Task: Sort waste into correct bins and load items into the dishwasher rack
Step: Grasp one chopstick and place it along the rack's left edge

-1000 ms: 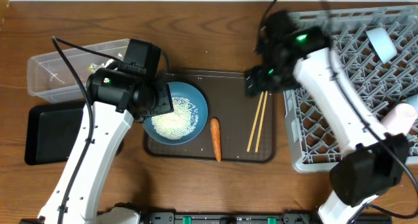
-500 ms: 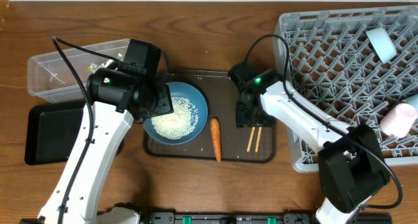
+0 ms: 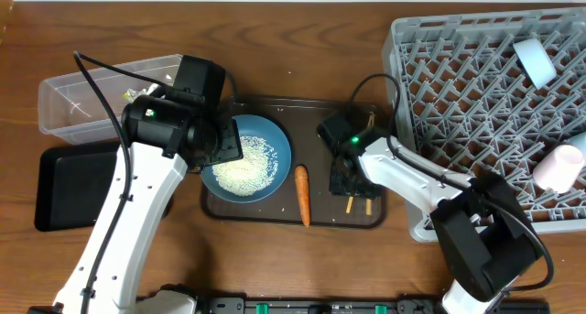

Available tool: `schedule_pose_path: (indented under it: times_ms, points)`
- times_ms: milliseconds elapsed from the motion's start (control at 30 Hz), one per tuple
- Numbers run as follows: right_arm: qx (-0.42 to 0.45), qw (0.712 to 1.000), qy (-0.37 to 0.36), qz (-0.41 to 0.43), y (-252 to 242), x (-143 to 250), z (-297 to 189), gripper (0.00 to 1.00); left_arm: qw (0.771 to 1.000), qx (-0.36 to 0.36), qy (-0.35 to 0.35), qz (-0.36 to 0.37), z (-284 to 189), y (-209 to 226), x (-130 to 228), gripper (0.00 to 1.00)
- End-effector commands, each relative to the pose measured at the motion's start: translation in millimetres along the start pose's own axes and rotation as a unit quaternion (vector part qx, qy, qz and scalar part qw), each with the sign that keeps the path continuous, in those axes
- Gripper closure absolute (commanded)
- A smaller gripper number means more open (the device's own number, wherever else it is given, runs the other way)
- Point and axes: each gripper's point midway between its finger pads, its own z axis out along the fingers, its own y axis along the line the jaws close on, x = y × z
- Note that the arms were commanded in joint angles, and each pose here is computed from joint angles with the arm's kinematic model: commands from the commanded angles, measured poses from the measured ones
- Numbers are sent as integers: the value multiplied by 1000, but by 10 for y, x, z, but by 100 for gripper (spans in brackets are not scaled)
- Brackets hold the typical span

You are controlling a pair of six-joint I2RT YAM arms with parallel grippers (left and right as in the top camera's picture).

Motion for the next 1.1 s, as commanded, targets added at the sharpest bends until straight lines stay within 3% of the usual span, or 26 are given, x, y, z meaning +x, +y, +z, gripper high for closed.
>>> schedule_pose_path:
  times_ms: [0, 200, 567, 833, 1067]
  points:
    - [12, 1000, -3, 11, -49, 55, 77, 62, 1000, -8, 2, -6, 14, 44, 10, 39]
    - [13, 1000, 1, 11, -79, 99, 136, 99, 1000, -8, 2, -6, 14, 44, 12, 39]
    - [7, 1000, -5, -6, -41, 23, 10, 99, 1000, -9, 3, -6, 14, 48, 18, 39]
    - [-47, 993, -79, -70, -45, -402, -898, 99, 1000, -9, 3, -6, 14, 48, 19, 39]
    - [-41, 986, -109, -116, -584, -471, -1367, 99, 1000, -9, 3, -6, 14, 49, 19, 38]
